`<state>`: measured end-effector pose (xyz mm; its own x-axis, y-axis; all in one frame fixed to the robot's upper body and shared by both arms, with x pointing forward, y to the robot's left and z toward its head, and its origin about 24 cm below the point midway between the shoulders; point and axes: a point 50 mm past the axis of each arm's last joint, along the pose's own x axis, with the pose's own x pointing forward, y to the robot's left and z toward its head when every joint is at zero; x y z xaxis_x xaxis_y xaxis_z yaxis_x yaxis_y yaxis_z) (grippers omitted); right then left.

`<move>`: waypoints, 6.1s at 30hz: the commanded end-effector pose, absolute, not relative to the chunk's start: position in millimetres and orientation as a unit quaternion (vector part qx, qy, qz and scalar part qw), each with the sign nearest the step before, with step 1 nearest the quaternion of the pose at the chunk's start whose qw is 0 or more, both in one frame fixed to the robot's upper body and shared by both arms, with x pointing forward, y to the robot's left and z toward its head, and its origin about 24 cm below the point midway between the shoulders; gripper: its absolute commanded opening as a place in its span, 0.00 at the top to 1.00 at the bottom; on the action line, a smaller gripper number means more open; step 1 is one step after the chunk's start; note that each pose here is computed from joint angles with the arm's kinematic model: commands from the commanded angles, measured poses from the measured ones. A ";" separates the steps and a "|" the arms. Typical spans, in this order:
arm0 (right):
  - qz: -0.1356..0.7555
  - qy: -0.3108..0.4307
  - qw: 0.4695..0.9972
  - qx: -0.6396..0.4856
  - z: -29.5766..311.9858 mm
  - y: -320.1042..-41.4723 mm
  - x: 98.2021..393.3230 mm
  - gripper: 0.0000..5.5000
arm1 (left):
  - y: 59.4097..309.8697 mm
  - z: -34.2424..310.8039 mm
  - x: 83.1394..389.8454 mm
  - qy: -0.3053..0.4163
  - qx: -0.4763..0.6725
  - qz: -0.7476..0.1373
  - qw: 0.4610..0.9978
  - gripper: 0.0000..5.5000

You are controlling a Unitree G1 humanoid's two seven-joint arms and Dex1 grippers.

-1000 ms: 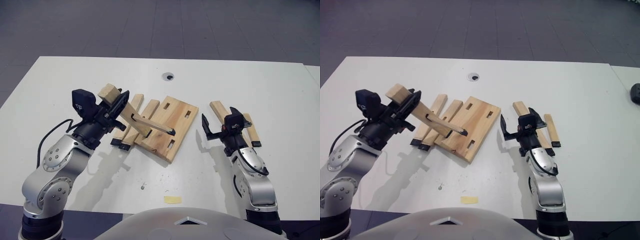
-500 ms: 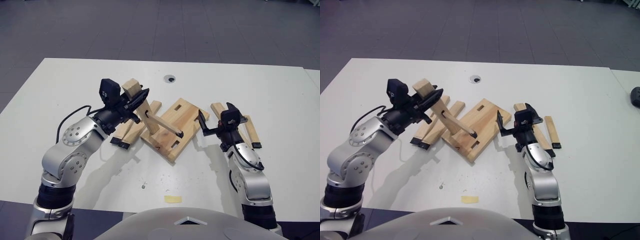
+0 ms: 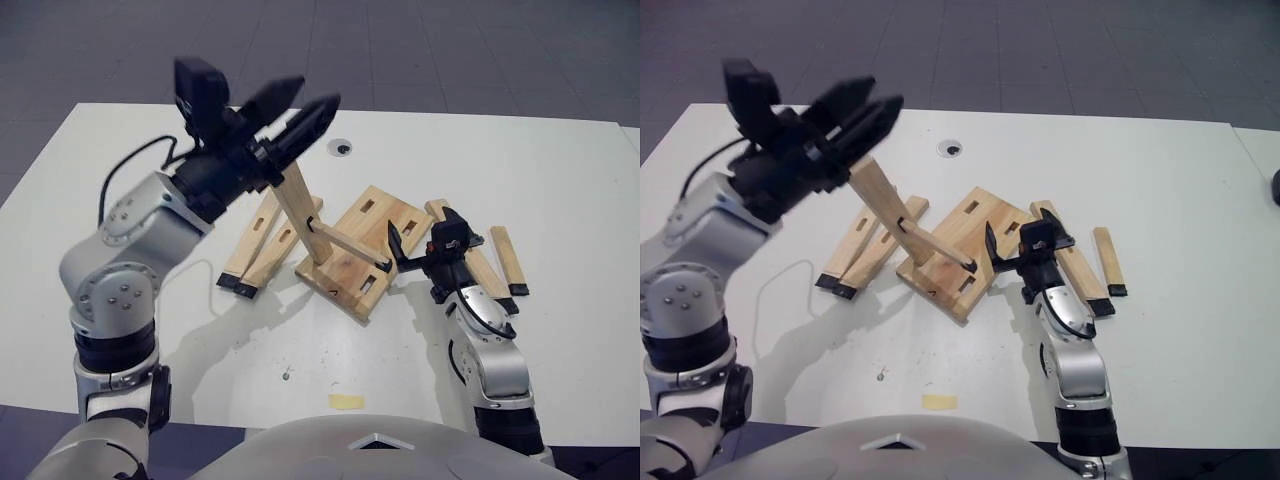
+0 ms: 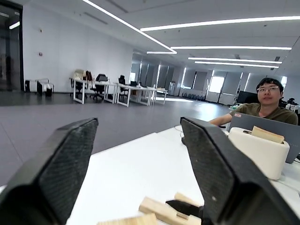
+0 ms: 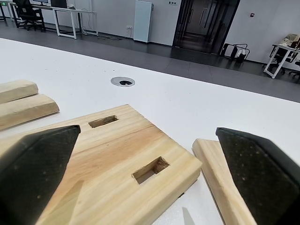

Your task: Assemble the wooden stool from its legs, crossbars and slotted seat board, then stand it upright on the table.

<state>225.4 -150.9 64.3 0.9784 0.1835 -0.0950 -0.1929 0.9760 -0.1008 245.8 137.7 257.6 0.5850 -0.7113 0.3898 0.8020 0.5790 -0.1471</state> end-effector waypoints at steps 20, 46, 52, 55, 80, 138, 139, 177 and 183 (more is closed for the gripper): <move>0.085 0.042 0.994 -0.056 63.5 -150.4 226.9 0.02 | 208.0 71.7 281.4 0.248 0.070 -0.241 0.936 0.02; 0.048 0.029 0.997 -0.047 65.4 -148.4 225.8 0.02 | 261.6 45.8 241.8 0.404 0.192 -0.341 0.827 0.62; 0.036 0.024 0.998 -0.035 66.1 -148.7 225.4 0.02 | 253.2 81.0 277.2 0.284 0.152 -0.293 0.900 0.62; 0.034 -0.007 0.999 0.004 82.4 -155.9 233.9 0.02 | 233.5 122.9 302.1 0.143 0.098 -0.255 0.951 0.62; 0.359 0.008 0.814 0.456 187.7 -122.2 277.9 0.02 | 119.5 154.2 278.8 -0.079 0.197 -0.449 0.868 0.62; 0.121 -0.110 0.908 0.385 167.8 -244.1 265.3 0.82 | 185.0 250.1 238.4 0.055 -0.079 -0.702 0.705 0.02; 0.129 -0.107 0.906 0.389 167.9 -241.6 266.7 0.82 | 172.5 241.8 237.8 0.074 -0.068 -0.722 0.684 0.02; 0.147 -0.079 0.863 0.478 149.9 -221.7 259.1 0.82 | 109.6 194.5 253.9 0.085 -0.039 -0.746 0.659 0.40; 0.145 -0.082 0.863 0.477 152.2 -220.8 262.1 0.82 | 106.7 195.5 253.3 0.066 -0.053 -0.733 0.675 0.54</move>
<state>259.7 -221.1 148.0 0.9465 0.1783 0.2690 -0.3227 0.5022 0.8023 254.7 107.4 196.5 -0.1037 -0.9942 -0.0301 0.9816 -0.0974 -0.1643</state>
